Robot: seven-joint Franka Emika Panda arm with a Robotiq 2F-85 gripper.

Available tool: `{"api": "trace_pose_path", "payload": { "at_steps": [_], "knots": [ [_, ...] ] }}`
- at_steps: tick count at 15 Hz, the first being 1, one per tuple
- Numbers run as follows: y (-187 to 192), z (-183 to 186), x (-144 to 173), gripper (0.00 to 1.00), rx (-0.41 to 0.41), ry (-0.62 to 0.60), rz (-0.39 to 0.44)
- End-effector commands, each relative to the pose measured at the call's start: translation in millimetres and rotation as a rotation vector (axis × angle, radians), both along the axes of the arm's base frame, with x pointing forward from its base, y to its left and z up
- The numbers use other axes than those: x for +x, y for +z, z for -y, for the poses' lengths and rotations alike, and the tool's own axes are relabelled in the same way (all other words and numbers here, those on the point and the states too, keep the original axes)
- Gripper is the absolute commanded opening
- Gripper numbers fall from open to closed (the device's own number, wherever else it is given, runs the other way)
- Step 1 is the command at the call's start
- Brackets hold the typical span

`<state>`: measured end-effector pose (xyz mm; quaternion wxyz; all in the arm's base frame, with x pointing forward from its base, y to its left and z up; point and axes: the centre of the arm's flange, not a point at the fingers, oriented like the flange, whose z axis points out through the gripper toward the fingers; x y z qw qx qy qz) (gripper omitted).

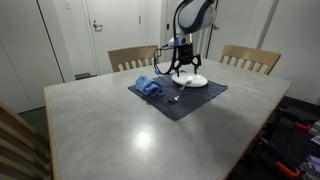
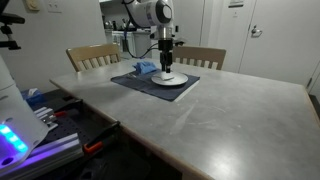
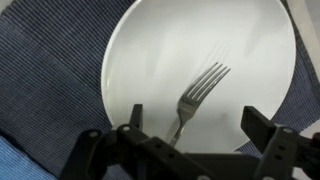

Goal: Put the fork on the plate

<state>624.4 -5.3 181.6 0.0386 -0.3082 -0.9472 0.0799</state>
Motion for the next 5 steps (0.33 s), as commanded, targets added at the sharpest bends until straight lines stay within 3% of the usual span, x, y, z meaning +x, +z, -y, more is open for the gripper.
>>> {"api": "trace_pose_path", "payload": {
  "at_steps": [1, 5],
  "knots": [
    [27, 3, 3, 1.00, -0.023, -0.069, 0.006],
    [46, 5, 3, 1.00, -0.038, -0.143, 0.017]
  ]
}}
